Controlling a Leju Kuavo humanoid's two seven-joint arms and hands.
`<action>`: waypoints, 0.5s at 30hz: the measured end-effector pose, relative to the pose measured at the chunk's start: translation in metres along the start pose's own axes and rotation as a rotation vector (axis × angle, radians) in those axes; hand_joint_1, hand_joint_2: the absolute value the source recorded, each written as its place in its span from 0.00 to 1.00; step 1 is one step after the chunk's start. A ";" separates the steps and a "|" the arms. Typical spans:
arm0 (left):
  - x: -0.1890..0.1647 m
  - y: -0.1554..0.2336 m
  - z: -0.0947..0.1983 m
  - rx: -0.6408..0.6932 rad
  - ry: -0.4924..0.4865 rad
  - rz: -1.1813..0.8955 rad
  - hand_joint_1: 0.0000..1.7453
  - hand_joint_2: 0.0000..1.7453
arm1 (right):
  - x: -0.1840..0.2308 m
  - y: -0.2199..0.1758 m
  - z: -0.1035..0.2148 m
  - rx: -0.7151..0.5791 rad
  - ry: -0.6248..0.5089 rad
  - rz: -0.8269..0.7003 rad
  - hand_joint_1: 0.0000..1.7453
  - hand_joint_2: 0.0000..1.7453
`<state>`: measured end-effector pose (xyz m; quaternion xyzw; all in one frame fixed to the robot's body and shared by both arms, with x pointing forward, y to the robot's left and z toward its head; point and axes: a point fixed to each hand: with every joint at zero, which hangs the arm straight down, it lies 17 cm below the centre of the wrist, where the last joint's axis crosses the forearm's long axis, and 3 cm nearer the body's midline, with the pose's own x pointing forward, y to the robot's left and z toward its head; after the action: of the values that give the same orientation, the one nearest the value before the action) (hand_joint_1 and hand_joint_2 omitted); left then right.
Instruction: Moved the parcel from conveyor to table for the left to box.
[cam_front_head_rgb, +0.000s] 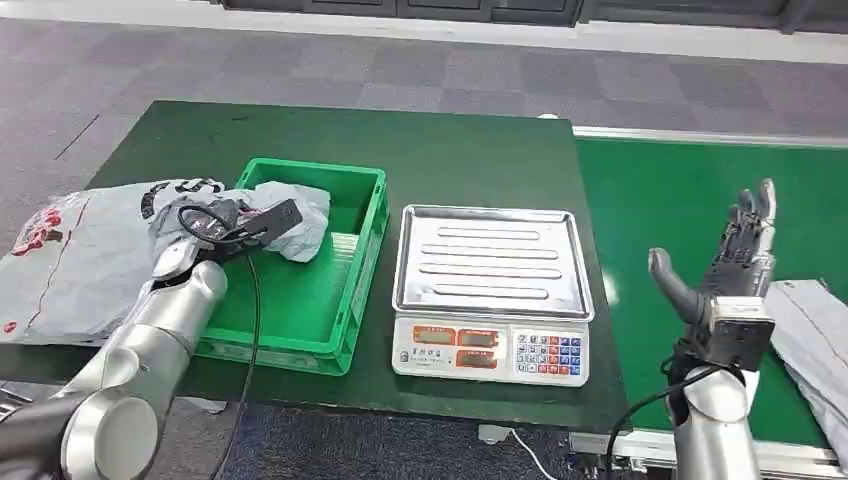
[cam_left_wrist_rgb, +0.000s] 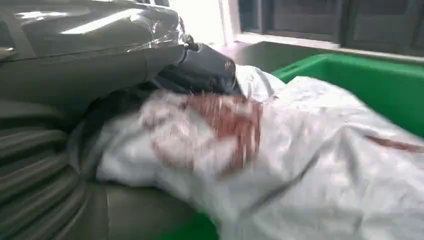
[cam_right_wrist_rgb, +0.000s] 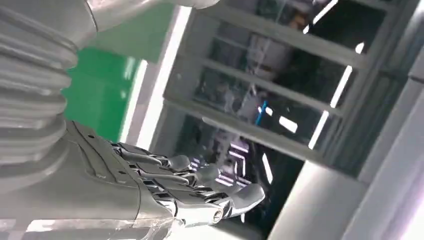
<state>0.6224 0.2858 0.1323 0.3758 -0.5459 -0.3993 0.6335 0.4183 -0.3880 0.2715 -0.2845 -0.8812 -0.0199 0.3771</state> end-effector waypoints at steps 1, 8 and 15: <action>0.002 0.003 0.001 0.034 -0.011 0.021 0.00 1.00 | 0.000 -0.005 0.000 -0.006 0.001 0.008 0.00 1.00; 0.011 0.028 0.015 0.224 -0.051 0.149 0.00 1.00 | -0.008 -0.012 0.007 0.032 0.038 0.138 0.00 1.00; 0.025 0.046 0.034 0.338 -0.138 0.254 0.00 1.00 | -0.019 -0.018 0.007 0.064 0.058 0.275 0.00 1.00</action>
<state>0.5950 0.2798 0.1887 0.3767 -0.6901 -0.2438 0.5679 0.4149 -0.4103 0.2566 -0.3896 -0.8227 0.0520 0.4107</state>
